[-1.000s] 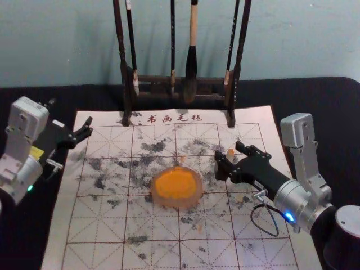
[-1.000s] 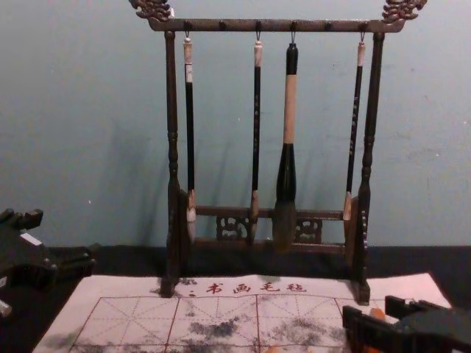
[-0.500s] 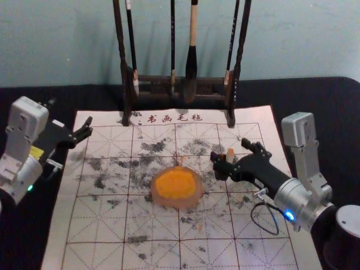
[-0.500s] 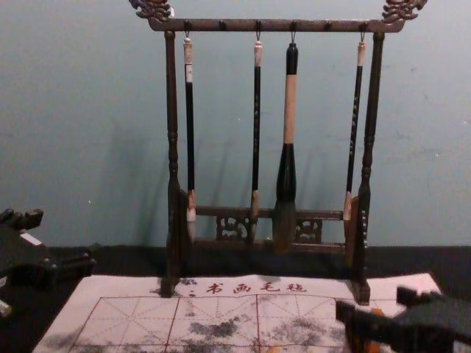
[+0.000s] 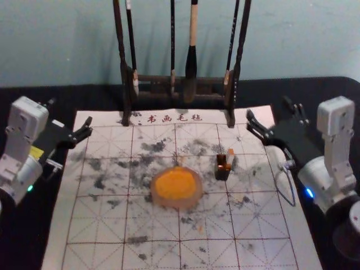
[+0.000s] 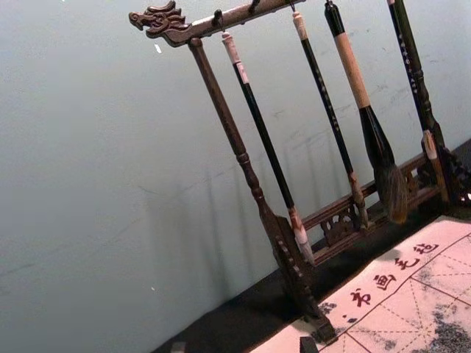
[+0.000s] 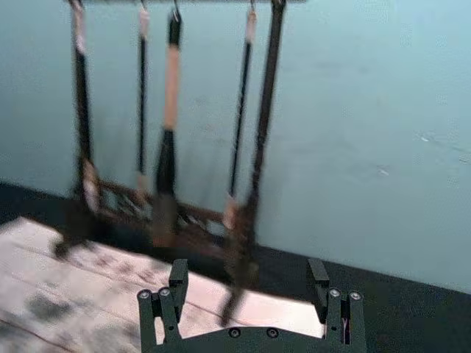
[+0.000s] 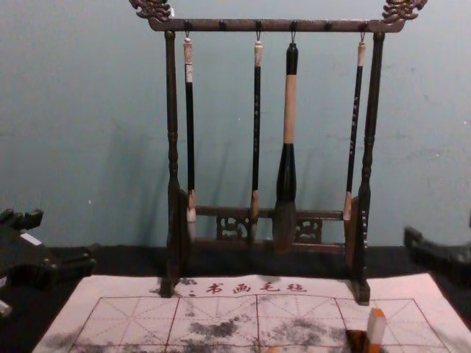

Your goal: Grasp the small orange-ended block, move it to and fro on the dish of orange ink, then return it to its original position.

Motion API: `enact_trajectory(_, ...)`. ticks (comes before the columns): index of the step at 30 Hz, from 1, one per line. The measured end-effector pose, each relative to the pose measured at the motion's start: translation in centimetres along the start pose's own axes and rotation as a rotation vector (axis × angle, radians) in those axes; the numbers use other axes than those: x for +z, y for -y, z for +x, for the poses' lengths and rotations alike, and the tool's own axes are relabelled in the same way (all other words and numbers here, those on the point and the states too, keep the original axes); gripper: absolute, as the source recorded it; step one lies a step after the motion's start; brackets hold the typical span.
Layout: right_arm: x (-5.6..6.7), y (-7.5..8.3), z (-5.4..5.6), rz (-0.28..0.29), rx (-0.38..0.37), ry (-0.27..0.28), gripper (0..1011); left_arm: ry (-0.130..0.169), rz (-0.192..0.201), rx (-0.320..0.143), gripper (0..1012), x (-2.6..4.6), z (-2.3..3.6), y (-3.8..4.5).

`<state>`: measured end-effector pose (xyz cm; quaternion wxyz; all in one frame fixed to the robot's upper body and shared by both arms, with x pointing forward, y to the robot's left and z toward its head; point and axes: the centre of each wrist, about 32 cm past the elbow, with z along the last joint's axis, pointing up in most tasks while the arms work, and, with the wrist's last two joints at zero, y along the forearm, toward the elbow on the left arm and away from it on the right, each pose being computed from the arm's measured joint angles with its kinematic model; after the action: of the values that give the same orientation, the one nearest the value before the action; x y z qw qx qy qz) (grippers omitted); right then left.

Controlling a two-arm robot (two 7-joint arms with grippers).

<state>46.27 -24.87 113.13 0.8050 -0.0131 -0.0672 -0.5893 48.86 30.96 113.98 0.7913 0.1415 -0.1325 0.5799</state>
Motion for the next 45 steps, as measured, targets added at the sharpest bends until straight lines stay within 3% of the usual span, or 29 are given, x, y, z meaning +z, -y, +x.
enact_trajectory(5,-2.5,0.6,0.6,-0.072,-0.017,0.078,1003,0.0,0.0,0.0,1001,0.0,0.0,0.0)
enact_trajectory(11,-4.0,1.1,0.6,-0.136,-0.001,0.099,1003,0.0,0.0,0.0,1001,0.0,0.0,0.0)
enact_trajectory(45,-3.7,1.0,0.6,-0.125,-0.003,0.095,1002,0.0,0.0,0.0,1001,0.0,0.0,0.0)
